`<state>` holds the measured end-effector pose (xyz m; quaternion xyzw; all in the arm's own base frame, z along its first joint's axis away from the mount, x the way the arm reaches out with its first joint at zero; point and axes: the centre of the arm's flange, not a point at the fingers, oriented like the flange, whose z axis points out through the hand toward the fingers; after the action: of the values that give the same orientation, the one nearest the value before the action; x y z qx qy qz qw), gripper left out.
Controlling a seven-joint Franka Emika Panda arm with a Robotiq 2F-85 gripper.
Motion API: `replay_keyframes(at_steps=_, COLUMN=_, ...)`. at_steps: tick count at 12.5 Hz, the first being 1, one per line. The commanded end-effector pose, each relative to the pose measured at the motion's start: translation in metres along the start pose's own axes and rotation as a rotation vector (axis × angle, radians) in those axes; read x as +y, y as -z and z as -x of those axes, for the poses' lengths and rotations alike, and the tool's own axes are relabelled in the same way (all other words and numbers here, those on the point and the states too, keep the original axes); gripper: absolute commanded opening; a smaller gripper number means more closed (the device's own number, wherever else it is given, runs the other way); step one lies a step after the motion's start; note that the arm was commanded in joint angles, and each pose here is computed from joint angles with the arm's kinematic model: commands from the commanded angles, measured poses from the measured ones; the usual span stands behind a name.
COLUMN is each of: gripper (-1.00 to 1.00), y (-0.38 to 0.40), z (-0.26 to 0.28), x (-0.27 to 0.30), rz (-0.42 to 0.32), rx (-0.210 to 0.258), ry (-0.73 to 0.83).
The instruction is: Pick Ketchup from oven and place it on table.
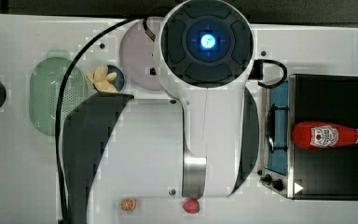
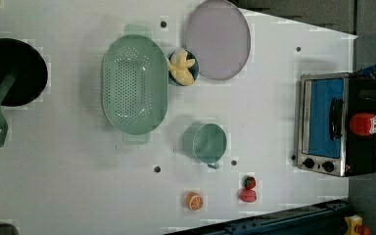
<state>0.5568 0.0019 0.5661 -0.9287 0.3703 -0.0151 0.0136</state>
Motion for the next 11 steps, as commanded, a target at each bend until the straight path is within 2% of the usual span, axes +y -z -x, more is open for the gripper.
replay_keyframes(at_steps=1, gripper=0.59, y=0.055, z=0.051, x=0.114, rz=0.001, rx=-0.022, ry=-0.113)
replay_keyframes(at_steps=3, gripper=0.99, y=0.055, z=0.047, x=0.117, rz=-0.005, rx=-0.017, ry=-0.123)
replay_keyframes(at_steps=8, gripper=1.00, y=0.049, z=-0.013, x=0.169, rz=-0.081, rx=0.038, ry=-0.273)
replay_keyframes(at_steps=11, gripper=1.00, y=0.030, z=-0.054, x=0.218, rz=-0.087, rx=0.027, ry=-0.394)
